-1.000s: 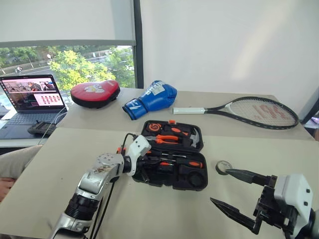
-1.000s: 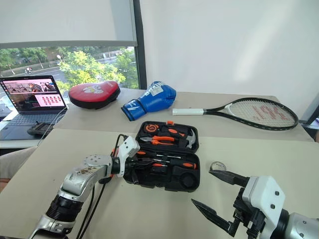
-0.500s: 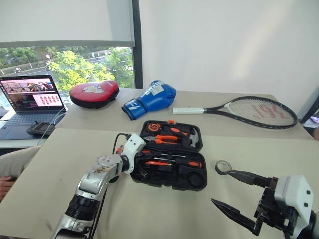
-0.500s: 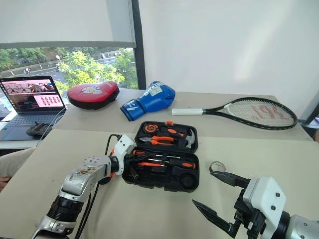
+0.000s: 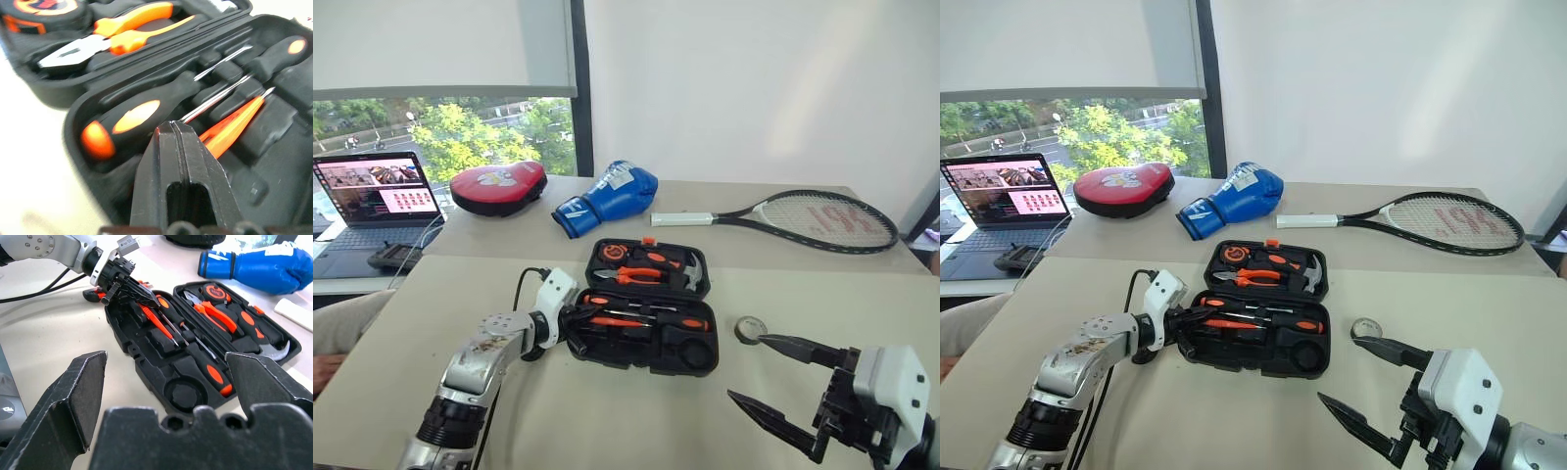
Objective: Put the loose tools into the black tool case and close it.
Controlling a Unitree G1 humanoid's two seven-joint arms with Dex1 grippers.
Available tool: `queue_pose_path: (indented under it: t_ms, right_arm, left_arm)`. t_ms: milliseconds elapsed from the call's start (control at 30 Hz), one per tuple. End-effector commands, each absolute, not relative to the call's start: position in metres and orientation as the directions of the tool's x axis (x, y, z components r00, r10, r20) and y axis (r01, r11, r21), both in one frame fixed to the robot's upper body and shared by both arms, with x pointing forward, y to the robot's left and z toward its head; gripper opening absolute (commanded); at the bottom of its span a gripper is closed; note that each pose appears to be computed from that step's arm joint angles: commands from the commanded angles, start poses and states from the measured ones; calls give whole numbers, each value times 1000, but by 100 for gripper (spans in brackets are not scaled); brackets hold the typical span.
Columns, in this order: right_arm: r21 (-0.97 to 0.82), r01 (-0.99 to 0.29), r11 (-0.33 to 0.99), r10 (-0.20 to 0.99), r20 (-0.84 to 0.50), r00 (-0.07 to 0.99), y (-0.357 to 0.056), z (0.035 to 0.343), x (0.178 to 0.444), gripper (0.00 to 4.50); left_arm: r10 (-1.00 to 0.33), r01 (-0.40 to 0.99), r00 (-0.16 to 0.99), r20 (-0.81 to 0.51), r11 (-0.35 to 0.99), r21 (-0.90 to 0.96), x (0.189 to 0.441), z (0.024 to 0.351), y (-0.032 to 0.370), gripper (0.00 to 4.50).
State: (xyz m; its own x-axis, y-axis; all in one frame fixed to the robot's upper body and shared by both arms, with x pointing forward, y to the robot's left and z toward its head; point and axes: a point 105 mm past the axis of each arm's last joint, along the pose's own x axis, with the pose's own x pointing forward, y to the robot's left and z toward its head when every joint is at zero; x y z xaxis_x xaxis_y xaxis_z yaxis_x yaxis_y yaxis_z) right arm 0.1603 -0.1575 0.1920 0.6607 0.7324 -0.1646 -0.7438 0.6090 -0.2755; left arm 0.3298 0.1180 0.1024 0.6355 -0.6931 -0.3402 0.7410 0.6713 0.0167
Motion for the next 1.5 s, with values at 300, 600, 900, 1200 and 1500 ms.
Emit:
queue_pose_path:
  t_ms: [300, 600, 900, 1200, 1500]
  right_arm:
    - [-311, -740, 596, 741, -142, 656, -155, 200, 157, 450]
    - [-307, -749, 587, 748, -147, 647, -153, 200, 158, 450]
    - [-312, -753, 579, 753, -148, 641, -151, 200, 161, 450]
    - [-312, -754, 578, 754, -149, 640, -151, 200, 161, 450]
    - [-319, -755, 573, 757, -147, 637, -152, 199, 164, 450]
  left_arm:
    - [-658, 814, 536, -529, 568, 118, 309, 52, 129, 1]
    - [-610, 856, 490, -623, 471, 211, 305, 37, 149, 1]
    - [-631, 926, 371, -681, 197, 322, 306, 35, 148, 1]
    - [-611, 928, 318, -725, 44, 370, 301, 20, 157, 1]
    - [-835, 929, 368, -409, 350, 121, 314, 78, 135, 1]
